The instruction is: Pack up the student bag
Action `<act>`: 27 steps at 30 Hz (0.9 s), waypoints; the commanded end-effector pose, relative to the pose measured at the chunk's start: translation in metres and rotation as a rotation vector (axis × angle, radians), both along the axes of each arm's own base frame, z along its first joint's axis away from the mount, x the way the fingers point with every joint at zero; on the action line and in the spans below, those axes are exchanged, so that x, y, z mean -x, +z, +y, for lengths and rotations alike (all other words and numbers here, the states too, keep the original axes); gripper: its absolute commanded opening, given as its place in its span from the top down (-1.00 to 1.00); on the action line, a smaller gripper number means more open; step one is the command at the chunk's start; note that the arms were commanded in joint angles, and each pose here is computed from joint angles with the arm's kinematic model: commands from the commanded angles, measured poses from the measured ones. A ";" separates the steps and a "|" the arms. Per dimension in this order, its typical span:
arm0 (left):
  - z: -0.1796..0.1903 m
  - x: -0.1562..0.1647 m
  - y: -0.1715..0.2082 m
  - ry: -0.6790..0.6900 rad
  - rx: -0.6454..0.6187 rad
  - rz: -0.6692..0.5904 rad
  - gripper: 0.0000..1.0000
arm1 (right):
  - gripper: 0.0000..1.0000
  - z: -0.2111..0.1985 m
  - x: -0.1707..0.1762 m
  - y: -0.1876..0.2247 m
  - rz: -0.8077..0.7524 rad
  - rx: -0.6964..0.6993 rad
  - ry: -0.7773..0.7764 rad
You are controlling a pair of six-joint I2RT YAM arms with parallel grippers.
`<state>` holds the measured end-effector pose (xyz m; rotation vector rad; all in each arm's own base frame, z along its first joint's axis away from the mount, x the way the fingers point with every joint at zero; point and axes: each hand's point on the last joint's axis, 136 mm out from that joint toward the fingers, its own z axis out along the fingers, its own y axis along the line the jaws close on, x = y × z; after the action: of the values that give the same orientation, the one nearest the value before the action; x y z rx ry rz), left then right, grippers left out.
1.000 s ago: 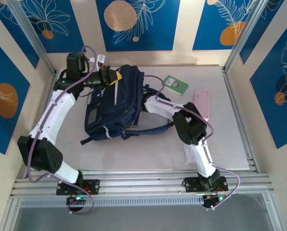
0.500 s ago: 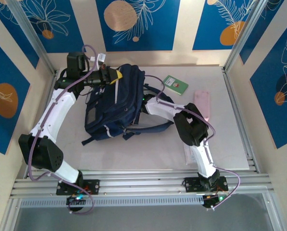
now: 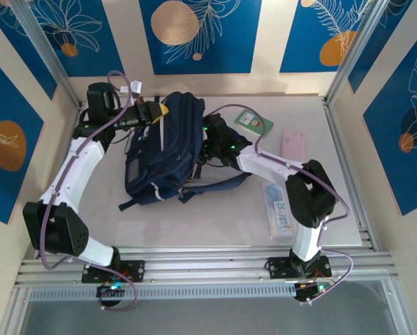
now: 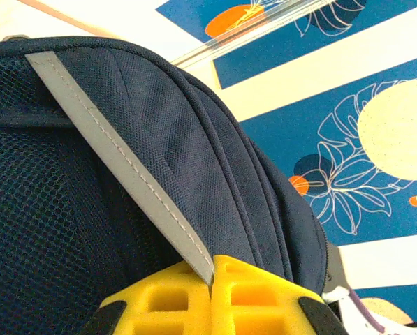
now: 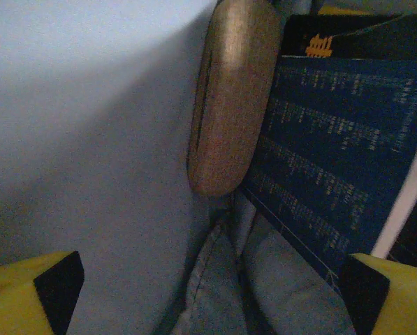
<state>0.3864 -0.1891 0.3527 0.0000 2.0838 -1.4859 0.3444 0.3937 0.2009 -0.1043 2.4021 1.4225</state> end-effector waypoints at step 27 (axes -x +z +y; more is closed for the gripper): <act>0.031 0.000 -0.022 0.259 -0.255 -0.085 1.00 | -0.91 -0.309 0.128 -0.090 0.413 0.733 -0.684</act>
<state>0.3780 -0.1755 0.3253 -0.0718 2.1524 -1.1654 0.2569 0.1233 0.1447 0.6156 2.6379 0.4873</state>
